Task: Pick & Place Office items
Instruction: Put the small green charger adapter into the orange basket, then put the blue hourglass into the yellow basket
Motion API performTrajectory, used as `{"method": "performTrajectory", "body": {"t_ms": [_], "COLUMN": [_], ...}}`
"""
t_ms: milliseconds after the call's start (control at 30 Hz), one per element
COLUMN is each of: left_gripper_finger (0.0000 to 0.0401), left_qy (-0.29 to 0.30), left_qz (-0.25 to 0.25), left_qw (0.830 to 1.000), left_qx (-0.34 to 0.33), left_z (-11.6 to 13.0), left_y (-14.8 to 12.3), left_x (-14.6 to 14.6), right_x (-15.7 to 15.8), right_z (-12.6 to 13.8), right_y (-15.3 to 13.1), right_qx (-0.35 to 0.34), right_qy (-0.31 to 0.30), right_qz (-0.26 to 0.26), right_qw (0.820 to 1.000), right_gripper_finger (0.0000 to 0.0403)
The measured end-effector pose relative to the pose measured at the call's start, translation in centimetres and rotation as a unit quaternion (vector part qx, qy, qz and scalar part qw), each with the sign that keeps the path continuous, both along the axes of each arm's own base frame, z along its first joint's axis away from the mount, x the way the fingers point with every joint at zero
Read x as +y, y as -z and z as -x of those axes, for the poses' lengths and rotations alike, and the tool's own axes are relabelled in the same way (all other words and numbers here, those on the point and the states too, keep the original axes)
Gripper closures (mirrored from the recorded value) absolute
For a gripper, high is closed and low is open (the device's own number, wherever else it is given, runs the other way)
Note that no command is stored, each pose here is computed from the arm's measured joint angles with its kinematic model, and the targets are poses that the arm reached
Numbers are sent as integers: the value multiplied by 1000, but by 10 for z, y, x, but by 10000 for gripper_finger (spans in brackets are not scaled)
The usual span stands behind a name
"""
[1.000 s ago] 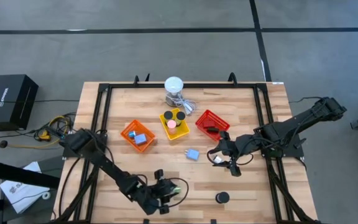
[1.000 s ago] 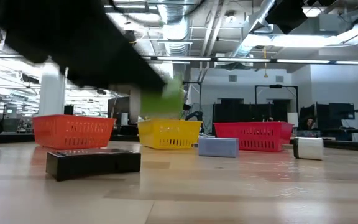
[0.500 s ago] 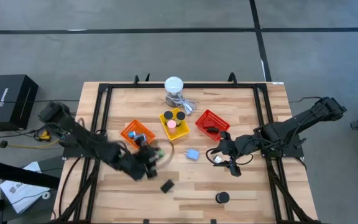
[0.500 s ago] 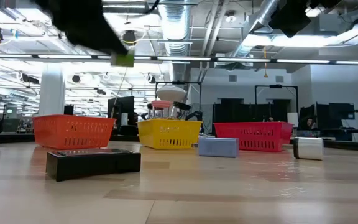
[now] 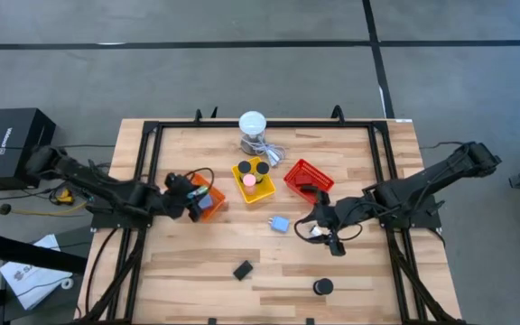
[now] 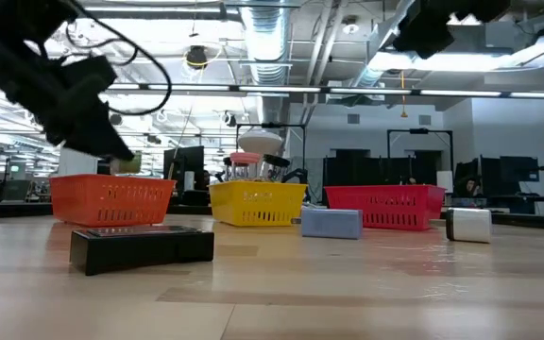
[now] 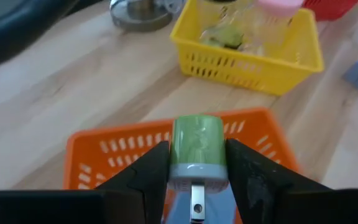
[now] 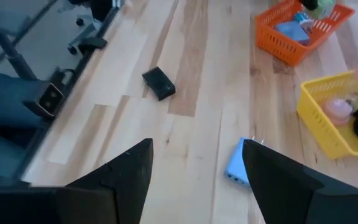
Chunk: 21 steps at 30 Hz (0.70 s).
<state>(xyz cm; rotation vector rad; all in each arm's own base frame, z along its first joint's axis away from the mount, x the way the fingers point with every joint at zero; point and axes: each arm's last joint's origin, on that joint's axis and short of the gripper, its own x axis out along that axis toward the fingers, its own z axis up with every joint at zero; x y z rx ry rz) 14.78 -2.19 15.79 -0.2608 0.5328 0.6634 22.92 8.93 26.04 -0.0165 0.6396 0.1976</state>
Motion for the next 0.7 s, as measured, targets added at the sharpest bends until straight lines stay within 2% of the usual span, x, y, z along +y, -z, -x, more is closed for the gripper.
{"method": "performTrajectory", "body": {"t_ms": [200,400,567,700], "left_gripper_finger": [247,231,206,187], "left_qy": [-4,-18,-24,-22], "left_qz": [13,8,-1,-2], "left_qw": [1000,1000,999,1000], "left_qx": [14,19,26,8], "left_z": [10,10,10,7], "left_y": [14,16,16,13], "left_x": [7,12,16,16], "right_x": [-3,-16,-24,-22], "right_z": [-20,-34,-35,-34], "right_y": [20,36,27,-2], "right_qx": [24,61,62,14], "right_qy": [21,91,40,-6], "right_qz": [7,-39,-61,-29], "right_qw": [999,993,995,999], "right_gripper_finger": [164,164,164,164]}}
